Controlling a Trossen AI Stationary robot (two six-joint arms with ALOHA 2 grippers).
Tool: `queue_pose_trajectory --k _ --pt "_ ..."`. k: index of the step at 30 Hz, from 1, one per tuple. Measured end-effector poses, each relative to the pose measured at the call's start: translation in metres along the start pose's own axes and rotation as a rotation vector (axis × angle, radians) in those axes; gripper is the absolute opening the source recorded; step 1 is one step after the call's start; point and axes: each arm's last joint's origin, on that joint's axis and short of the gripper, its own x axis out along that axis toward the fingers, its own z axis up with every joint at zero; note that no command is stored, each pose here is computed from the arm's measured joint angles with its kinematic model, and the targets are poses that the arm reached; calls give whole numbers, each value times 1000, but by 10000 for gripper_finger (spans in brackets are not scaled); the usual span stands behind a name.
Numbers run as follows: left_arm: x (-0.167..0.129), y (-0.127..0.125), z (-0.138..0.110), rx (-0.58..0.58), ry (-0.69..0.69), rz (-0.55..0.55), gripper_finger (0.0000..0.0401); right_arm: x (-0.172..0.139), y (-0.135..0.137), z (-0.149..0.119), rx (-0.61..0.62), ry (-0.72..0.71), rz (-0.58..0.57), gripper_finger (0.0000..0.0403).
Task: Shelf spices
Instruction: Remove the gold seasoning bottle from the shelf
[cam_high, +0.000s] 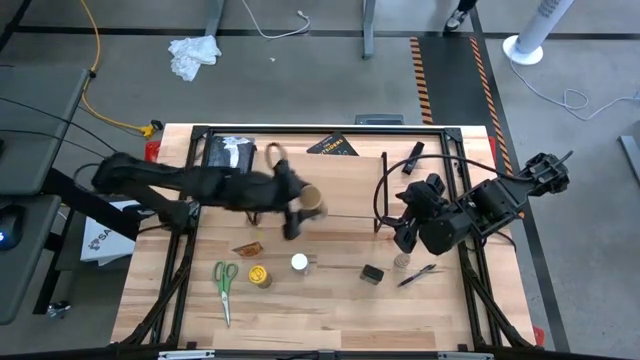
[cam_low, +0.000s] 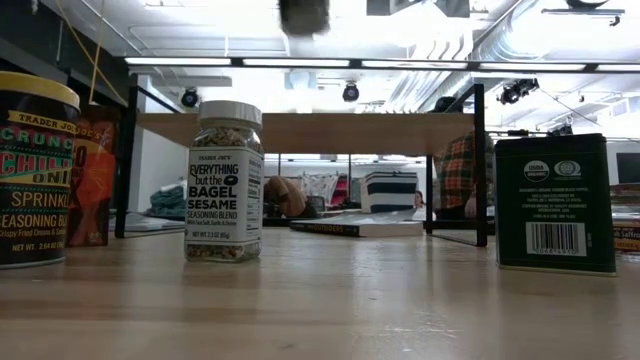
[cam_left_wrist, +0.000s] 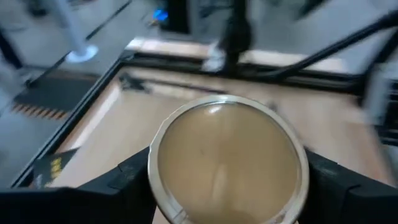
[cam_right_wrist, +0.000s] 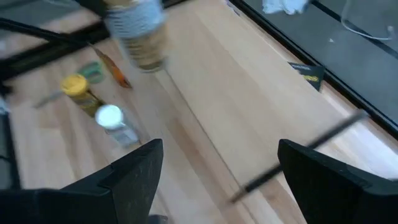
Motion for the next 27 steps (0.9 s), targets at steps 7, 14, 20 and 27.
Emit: queue_pose_trajectory --k 7,14,20,27 --pt "-48 -45 -37 90 224 -81 267 23 23 -2 -108 45 155 303" --pt "-28 -74 -84 51 227 6 267 54 26 -16 -85 107 117 280" --pt "-17 -70 -106 30 246 151 267 55 27 -16 -73 121 142 275" --pt "-6 -60 -154 -119 308 261 267 54 27 -15 -43 122 149 275"
